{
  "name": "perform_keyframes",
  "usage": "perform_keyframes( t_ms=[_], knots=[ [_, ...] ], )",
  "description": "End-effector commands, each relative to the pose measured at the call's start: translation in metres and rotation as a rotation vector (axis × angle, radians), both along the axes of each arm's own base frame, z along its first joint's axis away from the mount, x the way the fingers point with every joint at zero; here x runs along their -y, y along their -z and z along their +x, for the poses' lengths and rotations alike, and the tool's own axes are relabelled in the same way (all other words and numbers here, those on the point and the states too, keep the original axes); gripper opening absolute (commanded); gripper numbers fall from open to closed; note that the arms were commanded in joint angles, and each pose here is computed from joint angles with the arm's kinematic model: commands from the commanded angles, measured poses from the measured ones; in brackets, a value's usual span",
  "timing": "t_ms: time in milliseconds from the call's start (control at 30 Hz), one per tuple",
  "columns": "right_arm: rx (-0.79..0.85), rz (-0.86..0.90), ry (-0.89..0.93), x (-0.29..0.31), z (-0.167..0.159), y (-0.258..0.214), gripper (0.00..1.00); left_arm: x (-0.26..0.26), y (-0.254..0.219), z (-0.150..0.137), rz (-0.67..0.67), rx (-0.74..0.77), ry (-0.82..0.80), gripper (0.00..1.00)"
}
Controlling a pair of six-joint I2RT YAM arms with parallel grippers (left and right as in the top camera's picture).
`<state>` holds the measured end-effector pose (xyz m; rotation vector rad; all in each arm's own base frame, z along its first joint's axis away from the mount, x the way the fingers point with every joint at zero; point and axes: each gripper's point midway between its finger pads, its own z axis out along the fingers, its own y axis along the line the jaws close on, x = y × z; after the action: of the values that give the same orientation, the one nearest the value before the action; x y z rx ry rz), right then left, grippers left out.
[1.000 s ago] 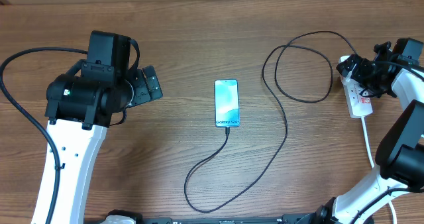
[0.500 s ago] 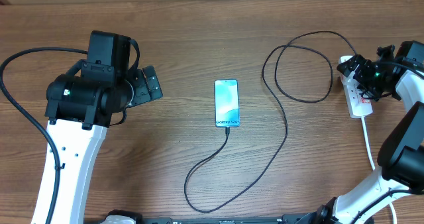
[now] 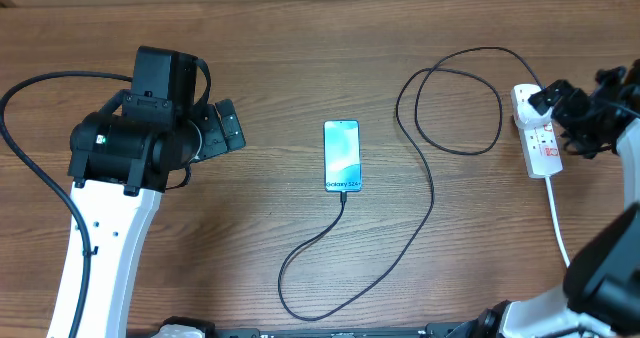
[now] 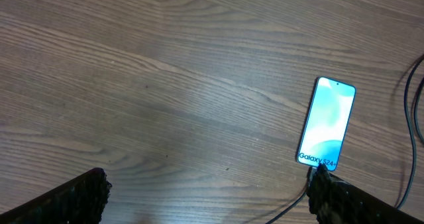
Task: Plug charger to phone and switch on socket
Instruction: 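Lift the right gripper up off the power strip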
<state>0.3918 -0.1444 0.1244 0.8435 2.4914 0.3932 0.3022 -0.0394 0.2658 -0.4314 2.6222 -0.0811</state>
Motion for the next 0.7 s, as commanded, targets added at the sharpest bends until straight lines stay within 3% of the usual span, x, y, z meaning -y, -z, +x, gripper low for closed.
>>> perform_keyframes(
  t_ms=[0,400,667],
  knots=[
    [0.01,-0.067,0.073,0.007,-0.011,-0.026,1.0,0.0,0.002,0.001,0.024,-0.004,0.016,1.0],
    [0.006,-0.131,0.194,0.002,-0.057,-0.077,1.0,0.0,0.002,0.001,0.024,-0.004,0.016,1.0],
    [0.094,-0.195,0.234,-0.002,-0.079,-0.12,1.0,0.0,0.002,0.001,0.024,-0.004,0.016,1.0]
  ],
)
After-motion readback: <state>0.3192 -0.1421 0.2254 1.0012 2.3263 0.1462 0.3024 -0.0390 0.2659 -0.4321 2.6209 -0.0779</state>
